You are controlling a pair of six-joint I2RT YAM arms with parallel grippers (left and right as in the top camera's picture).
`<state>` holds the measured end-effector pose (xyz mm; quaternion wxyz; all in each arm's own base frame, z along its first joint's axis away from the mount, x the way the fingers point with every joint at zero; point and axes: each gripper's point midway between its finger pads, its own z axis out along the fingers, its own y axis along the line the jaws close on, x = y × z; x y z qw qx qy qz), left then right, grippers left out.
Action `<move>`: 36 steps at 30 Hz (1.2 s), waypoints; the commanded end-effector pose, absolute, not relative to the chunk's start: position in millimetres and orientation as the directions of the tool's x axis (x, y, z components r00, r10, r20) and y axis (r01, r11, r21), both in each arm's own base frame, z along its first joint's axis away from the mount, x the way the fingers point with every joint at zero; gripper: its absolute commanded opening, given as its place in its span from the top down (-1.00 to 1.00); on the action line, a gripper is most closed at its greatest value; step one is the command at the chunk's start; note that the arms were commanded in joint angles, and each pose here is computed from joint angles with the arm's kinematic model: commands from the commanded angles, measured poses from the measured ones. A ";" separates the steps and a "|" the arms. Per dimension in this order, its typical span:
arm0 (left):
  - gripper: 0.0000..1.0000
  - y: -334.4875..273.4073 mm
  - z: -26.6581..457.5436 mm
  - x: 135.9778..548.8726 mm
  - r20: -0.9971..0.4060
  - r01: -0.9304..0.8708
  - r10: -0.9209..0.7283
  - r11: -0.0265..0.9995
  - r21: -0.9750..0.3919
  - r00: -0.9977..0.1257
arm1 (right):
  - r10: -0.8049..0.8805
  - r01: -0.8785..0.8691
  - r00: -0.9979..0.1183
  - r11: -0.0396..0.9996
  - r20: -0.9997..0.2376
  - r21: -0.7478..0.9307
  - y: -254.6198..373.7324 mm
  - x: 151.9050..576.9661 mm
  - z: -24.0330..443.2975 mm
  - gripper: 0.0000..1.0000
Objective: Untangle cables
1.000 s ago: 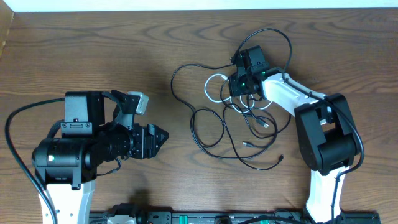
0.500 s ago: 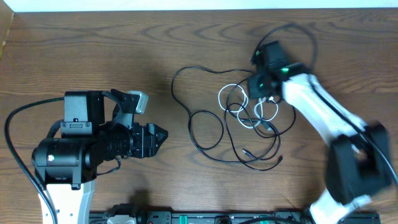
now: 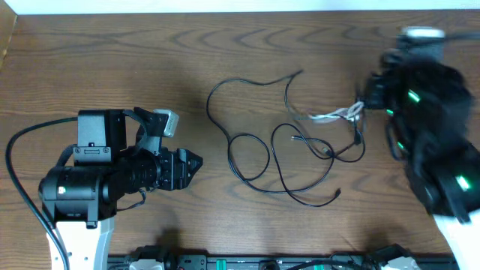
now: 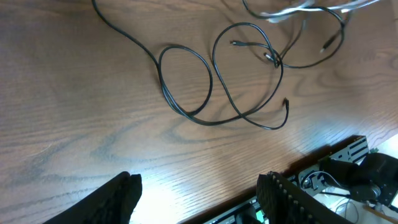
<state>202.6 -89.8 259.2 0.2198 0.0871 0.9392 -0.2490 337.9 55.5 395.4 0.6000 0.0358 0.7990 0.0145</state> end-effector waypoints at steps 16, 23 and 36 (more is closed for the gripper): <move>-0.44 -152.0 304.2 172.3 -0.728 0.750 0.256 0.425 -0.507 -0.636 | 0.280 -0.445 0.004 0.860 -0.960 0.249 120.6 293.6 505.6 0.97; -0.45 -159.4 279.3 189.3 -0.700 0.757 0.308 0.384 -0.528 -0.644 | 0.271 -0.476 0.006 0.847 -0.963 0.236 125.6 290.1 507.2 0.97; -0.44 -251.3 211.5 160.8 -0.581 0.792 0.625 0.101 -0.602 -0.521 | 0.265 -0.445 -0.006 0.863 -0.964 0.240 124.7 302.6 500.3 0.97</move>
